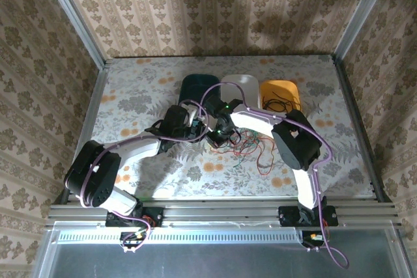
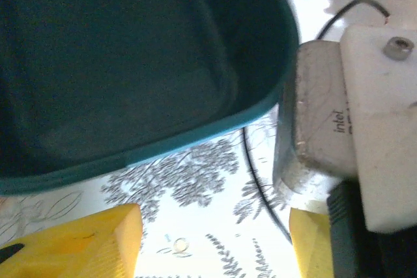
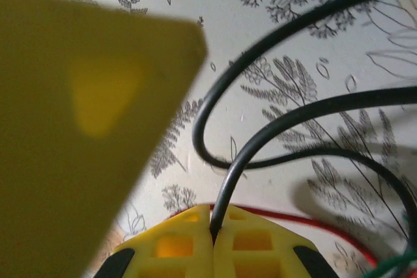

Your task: Untangle the cables

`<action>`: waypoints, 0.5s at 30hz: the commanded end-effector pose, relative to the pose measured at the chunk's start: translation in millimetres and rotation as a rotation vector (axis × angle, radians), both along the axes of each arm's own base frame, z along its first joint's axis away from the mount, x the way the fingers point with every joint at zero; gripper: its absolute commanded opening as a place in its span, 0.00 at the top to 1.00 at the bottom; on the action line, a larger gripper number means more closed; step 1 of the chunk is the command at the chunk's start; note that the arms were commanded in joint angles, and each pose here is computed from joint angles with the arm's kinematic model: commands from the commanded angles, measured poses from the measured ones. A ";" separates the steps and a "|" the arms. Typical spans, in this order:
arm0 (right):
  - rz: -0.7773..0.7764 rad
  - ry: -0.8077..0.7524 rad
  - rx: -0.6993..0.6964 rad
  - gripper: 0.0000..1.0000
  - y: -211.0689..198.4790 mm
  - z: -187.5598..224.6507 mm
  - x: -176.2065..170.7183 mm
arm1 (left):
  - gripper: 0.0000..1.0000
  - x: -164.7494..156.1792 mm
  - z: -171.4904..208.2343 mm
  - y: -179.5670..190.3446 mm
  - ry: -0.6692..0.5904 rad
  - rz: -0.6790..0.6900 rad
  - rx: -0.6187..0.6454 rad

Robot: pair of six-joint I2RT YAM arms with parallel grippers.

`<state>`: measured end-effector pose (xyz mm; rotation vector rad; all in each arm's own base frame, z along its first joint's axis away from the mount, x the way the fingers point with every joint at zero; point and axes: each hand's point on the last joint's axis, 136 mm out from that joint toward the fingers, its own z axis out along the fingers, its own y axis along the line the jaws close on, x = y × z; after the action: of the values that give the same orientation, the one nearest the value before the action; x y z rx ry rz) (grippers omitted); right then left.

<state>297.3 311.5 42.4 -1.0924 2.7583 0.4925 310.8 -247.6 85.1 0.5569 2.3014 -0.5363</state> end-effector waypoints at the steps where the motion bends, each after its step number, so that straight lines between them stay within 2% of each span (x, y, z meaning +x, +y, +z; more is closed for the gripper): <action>1: -0.023 -0.128 0.193 1.00 2.5 93.1 5.1 | 0.37 -2.0 19.5 -15.3 -0.053 -0.078 -0.054; 8: -0.210 -0.344 0.521 1.00 -47.8 237.1 21.3 | 0.32 -11.1 36.0 -39.5 -0.076 -0.211 -0.132; 12: -0.303 -0.507 0.623 1.00 -79.7 298.3 29.0 | 0.32 -13.6 36.8 -56.8 -0.085 -0.277 -0.124; 15: -0.374 -0.673 0.611 0.99 -104.5 335.1 33.4 | 0.32 -14.4 35.0 -69.4 -0.086 -0.319 -0.115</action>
<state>323.9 217.9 353.9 -0.5368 2.0109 0.7396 296.0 -299.4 109.1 0.7913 2.1631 -0.7389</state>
